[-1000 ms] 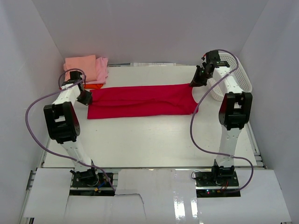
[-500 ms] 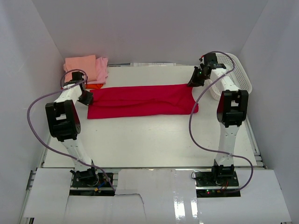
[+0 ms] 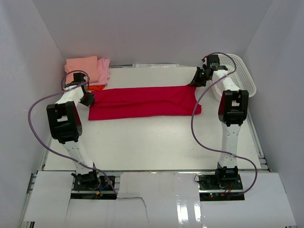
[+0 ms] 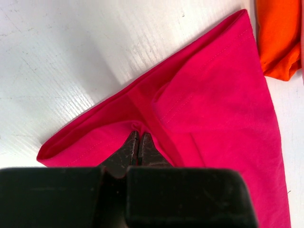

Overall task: Fold and stack the t-shirts
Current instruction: Fold the other side of the tshirt into a rectangle

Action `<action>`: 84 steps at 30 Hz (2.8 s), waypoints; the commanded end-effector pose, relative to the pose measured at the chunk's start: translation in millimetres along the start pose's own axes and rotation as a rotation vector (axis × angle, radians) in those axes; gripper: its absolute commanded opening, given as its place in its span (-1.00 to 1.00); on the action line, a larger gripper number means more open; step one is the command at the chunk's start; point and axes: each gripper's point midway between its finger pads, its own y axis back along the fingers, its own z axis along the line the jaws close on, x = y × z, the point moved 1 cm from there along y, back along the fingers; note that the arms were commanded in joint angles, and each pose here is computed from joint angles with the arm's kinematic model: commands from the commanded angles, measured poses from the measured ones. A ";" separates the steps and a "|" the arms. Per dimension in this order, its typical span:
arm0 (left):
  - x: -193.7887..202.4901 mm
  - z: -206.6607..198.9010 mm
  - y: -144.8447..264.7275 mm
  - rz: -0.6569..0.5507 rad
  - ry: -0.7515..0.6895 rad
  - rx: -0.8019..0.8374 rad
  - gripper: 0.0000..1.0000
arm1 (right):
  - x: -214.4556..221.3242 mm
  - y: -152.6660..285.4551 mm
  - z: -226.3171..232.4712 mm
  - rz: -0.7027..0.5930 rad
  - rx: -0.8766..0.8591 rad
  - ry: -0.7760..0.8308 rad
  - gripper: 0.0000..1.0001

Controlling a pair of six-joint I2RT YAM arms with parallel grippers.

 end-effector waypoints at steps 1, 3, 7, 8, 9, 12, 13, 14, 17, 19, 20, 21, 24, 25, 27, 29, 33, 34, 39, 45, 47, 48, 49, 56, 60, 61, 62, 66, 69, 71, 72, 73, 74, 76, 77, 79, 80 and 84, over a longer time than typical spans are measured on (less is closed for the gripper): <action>-16.7 -10.5 5.4 -0.065 0.023 0.027 -1.00 | -31.0 7.3 7.2 -0.087 -0.039 0.034 -0.85; -17.5 -14.0 5.1 -0.065 0.018 0.036 -1.00 | -30.2 5.4 6.8 -0.083 -0.043 0.033 -0.85; -15.6 -16.5 0.8 -0.054 0.037 0.040 -1.00 | -23.4 -0.3 2.8 -0.066 -0.045 0.030 -0.84; -14.2 -15.3 -0.4 -0.051 0.044 0.036 -1.00 | -22.5 -0.8 1.2 -0.065 -0.043 0.029 -0.85; -14.8 -15.4 -1.1 -0.053 0.052 0.038 -1.00 | -21.1 -1.4 1.6 -0.064 -0.046 0.030 -0.85; -11.4 -13.7 -2.7 -0.049 0.086 0.036 -0.43 | -17.5 -3.1 0.6 -0.059 -0.052 0.034 -0.85; -10.6 -12.7 -3.0 -0.050 0.097 0.034 -0.27 | -16.8 -3.7 -0.4 -0.056 -0.053 0.033 -0.84; -10.5 -10.9 -2.9 -0.055 0.115 0.029 -0.12 | -14.8 -4.6 -0.4 -0.051 -0.054 0.034 -0.85; -14.1 -8.9 0.4 -0.078 0.155 0.022 0.95 | -13.4 -4.2 -0.5 -0.050 -0.055 0.036 -0.85; -21.1 -10.4 6.1 -0.109 0.165 0.029 0.96 | -12.2 -4.5 0.2 -0.048 -0.062 0.036 -0.84; -22.8 -10.9 8.0 -0.117 0.166 0.033 0.96 | -12.0 -4.8 0.0 -0.048 -0.062 0.037 -0.83; -29.6 -13.8 14.4 -0.144 0.167 0.046 0.96 | -12.1 -4.8 0.6 -0.048 -0.066 0.037 -0.82; -48.0 -25.3 31.9 -0.206 0.150 0.098 0.96 | -12.3 -4.7 -0.3 -0.050 -0.065 0.035 -0.78; -54.5 -30.8 41.5 -0.226 0.138 0.119 0.96 | -14.2 -3.0 2.1 -0.060 -0.074 0.038 -0.74; -60.6 -35.5 51.9 -0.244 0.126 0.142 0.96 | -16.7 -1.9 4.4 -0.074 -0.084 0.041 -0.56; -66.9 -39.2 64.5 -0.267 0.126 0.169 0.96 | -19.3 -0.8 7.7 -0.088 -0.094 0.043 -0.18; -75.5 -47.2 96.8 -0.315 0.101 0.268 0.96 | -30.3 9.8 16.3 -0.144 -0.110 0.059 0.06; -77.2 -46.1 108.3 -0.332 0.092 0.289 0.96 | -32.5 11.6 17.9 -0.160 -0.116 0.067 0.11; -70.5 -40.7 126.9 -0.329 0.059 0.334 0.96 | -41.8 37.9 36.9 -0.216 -0.157 0.095 0.19; -13.9 -50.4 120.8 -0.151 -0.076 0.457 0.96 | -17.0 60.7 55.1 -0.127 -0.187 0.052 0.19; 19.2 -65.5 124.1 -0.088 -0.199 0.518 0.90 | -1.3 65.6 60.8 -0.088 -0.201 0.031 0.19; 29.4 -69.2 123.8 -0.067 -0.240 0.534 0.86 | 4.9 66.5 62.0 -0.072 -0.205 0.025 0.19; 38.5 -75.0 123.4 -0.045 -0.285 0.561 0.71 | 9.9 67.5 64.1 -0.060 -0.209 0.021 0.18; 133.6 -101.5 127.4 0.091 -0.635 0.644 -0.88 | 70.2 71.1 84.0 0.097 -0.252 -0.023 0.15; 178.5 -116.8 141.9 0.084 -0.808 0.694 -1.00 | 96.8 65.6 87.9 0.156 -0.247 -0.029 0.15; 186.3 -121.2 142.4 0.092 -0.835 0.703 -1.00 | 101.0 63.7 88.4 0.165 -0.250 -0.031 0.15; 198.6 -123.7 145.8 0.098 -0.868 0.714 -1.00 | 106.5 61.5 90.3 0.177 -0.254 -0.032 0.14; 224.3 -131.2 147.5 0.133 -0.935 0.748 -1.00 | 122.4 52.1 89.1 0.211 -0.248 -0.048 0.13; 250.2 -137.7 148.9 0.199 -0.960 0.828 -1.00 | 129.8 43.4 87.3 0.229 -0.240 -0.060 0.13; 267.7 -142.0 147.4 0.238 -0.961 0.871 -1.00 | 132.0 36.6 85.5 0.234 -0.230 -0.057 0.13; 272.2 -146.5 147.1 0.240 -0.958 0.895 -1.00 | 132.3 34.2 83.8 0.235 -0.225 -0.058 0.13; 277.7 -147.8 146.5 0.248 -0.959 0.905 -1.00 | 133.0 31.4 81.8 0.236 -0.219 -0.061 0.13; 288.5 -147.7 143.2 0.275 -0.960 0.913 -1.00 | 130.2 28.9 81.0 0.224 -0.215 -0.057 0.13; 297.8 -154.6 142.8 0.282 -0.956 0.943 -1.00 | 128.0 23.3 77.1 0.219 -0.201 -0.056 0.13; 305.2 -159.6 147.2 0.291 -0.962 0.965 -1.00 | 124.8 21.5 78.0 0.213 -0.198 -0.051 0.12; 316.1 -164.4 141.3 0.306 -0.972 0.965 -1.00 | 124.7 15.5 73.2 0.218 -0.177 -0.055 0.12; 319.9 -168.2 142.2 0.309 -0.975 0.975 -1.00 | 124.2 13.8 71.6 0.216 -0.169 -0.054 0.12; 339.4 -185.2 149.3 0.323 -0.996 1.026 -1.00 | 124.2 6.8 65.3 0.211 -0.146 -0.051 0.12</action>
